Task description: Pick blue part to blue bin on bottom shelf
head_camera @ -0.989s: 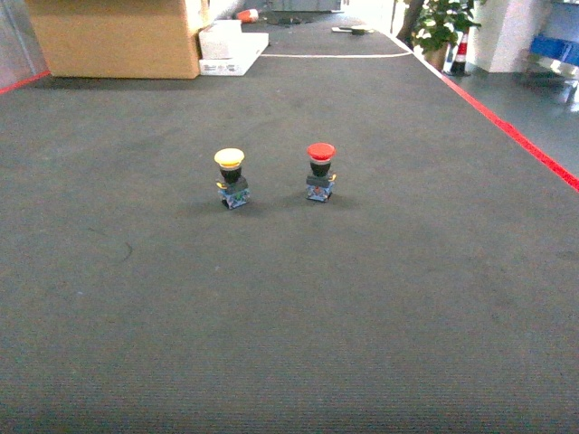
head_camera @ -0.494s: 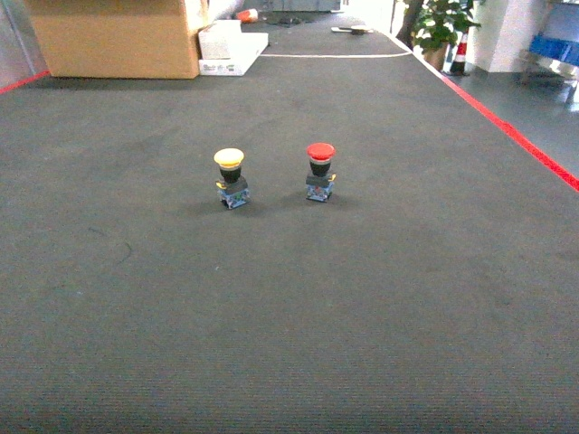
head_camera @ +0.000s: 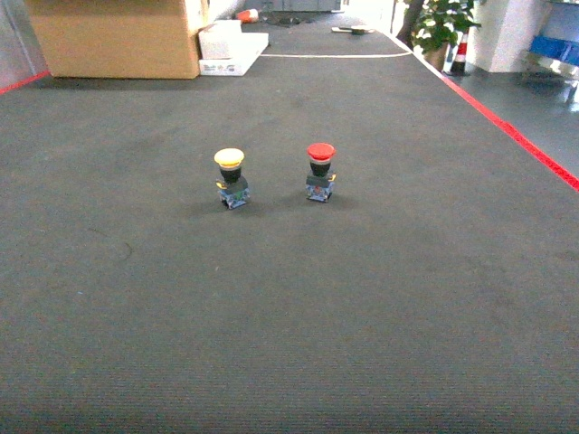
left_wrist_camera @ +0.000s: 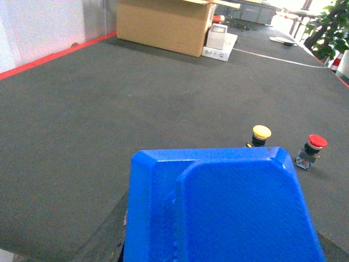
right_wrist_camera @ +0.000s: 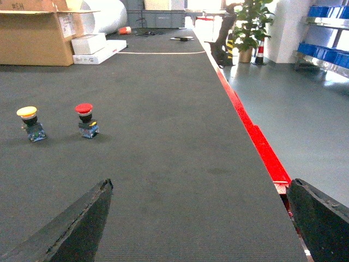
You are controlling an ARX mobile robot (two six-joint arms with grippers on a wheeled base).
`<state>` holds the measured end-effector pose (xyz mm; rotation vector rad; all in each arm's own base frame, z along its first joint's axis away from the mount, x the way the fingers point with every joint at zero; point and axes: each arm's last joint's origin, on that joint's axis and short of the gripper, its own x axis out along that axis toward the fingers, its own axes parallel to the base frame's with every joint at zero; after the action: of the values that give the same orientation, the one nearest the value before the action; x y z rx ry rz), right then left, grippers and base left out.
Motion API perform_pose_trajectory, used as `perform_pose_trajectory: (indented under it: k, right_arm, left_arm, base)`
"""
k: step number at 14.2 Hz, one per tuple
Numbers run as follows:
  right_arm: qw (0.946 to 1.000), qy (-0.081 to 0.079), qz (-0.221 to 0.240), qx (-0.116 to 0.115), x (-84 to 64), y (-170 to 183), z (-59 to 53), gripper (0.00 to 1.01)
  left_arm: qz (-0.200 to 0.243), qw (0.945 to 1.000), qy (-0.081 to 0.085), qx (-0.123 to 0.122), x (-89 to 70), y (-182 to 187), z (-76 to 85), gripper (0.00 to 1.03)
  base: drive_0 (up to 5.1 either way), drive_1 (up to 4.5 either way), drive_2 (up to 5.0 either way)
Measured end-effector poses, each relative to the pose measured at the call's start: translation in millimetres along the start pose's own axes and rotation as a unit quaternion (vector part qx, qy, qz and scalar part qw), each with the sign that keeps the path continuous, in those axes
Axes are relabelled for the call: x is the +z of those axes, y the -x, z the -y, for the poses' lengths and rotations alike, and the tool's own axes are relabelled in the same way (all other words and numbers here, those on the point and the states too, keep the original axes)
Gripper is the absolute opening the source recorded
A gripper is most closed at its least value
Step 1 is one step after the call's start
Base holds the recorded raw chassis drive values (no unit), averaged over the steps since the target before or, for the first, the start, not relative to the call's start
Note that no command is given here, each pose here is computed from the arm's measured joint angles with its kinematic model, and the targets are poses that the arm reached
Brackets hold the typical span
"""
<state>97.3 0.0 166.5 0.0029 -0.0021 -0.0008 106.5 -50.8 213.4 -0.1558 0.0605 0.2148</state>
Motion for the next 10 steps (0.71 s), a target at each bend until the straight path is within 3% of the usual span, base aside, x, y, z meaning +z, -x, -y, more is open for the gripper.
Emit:
perform_pose_trajectory:
  k: [3,7,9,10]
  right_arm:
    - [1.0,0.0,0.0,0.0,0.1,0.0,0.0,0.98]
    - [1.0,0.0,0.001,0.0,0.2,0.0,0.0,0.98]
    - [1.0,0.0,0.002,0.0,0.4,0.0,0.0,0.98]
    - [1.0,0.0,0.002,0.0,0.4,0.0,0.0,0.98]
  left_arm:
    - [0.0,1.0,0.0,0.0,0.0,0.0,0.0,0.44]
    - [-0.001,1.0,-0.001,0.0,-0.3,-0.2,0.1,0.44]
    - [-0.002,1.0,-0.002,0.001,-0.5,-0.1,0.0,0.44]
    - [0.005,1.0,0.006,0.0,1.3,0.5,-0.5,0.44]
  base:
    - [0.0,0.0,0.0]
    - [0.0,-3.13,3.2]
    - [0.0,0.0,0.0]
    - [0.0,0.0,0.0]
